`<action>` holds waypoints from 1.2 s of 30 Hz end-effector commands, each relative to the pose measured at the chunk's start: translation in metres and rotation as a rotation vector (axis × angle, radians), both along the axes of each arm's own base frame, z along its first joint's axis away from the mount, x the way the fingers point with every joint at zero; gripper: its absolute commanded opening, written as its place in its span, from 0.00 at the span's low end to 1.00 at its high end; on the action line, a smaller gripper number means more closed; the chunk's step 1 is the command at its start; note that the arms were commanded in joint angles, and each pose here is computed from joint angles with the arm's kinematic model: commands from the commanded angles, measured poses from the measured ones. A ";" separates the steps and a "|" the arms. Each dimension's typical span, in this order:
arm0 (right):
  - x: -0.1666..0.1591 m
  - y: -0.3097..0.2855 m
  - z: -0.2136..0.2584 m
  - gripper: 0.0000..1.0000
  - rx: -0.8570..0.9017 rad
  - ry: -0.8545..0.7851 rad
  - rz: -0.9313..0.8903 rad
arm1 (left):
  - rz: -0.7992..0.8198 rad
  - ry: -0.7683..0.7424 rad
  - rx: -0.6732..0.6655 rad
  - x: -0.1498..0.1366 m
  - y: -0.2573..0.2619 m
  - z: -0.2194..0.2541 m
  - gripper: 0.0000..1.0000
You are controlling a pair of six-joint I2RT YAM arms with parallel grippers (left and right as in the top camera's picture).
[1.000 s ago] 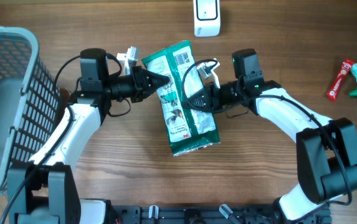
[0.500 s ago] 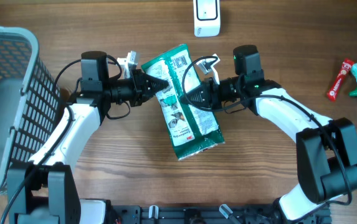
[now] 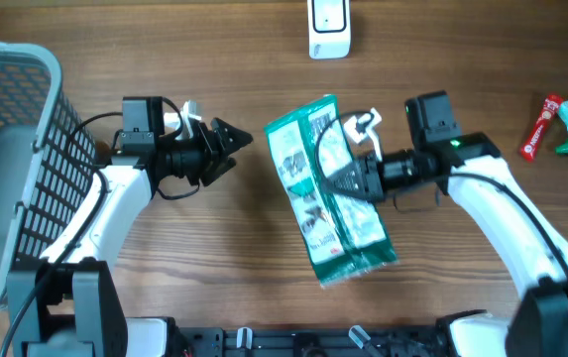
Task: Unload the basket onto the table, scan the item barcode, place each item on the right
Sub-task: 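Release the left gripper and pull the packet right with right gripper, then carry the glove packet up to the white scanner with right gripper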
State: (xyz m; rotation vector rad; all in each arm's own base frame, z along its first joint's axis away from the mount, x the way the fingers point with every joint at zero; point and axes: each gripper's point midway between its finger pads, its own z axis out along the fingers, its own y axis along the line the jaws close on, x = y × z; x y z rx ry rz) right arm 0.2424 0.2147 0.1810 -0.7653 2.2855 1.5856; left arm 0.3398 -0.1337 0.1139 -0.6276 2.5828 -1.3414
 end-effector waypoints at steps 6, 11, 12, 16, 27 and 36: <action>-0.058 -0.016 0.055 0.05 -0.014 -0.284 0.069 | 0.088 0.189 0.204 -0.025 0.030 -0.040 1.00; -0.079 -0.021 0.074 0.05 -0.010 -0.351 0.065 | 0.148 0.404 0.432 -0.068 0.065 -0.069 1.00; -0.081 -0.021 0.077 0.05 -0.006 -0.369 0.064 | 0.151 0.433 0.465 -0.075 0.070 -0.071 1.00; -0.090 -0.023 0.087 0.05 0.010 -0.409 0.061 | 0.146 0.475 0.488 -0.085 0.073 -0.073 1.00; -0.013 -0.046 0.060 0.05 -0.291 -0.502 -0.197 | 0.153 0.445 0.485 -0.078 0.073 -0.073 1.00; 0.091 -0.091 0.036 0.05 -0.578 -0.571 -0.565 | 0.153 0.445 0.484 -0.078 0.073 -0.073 1.00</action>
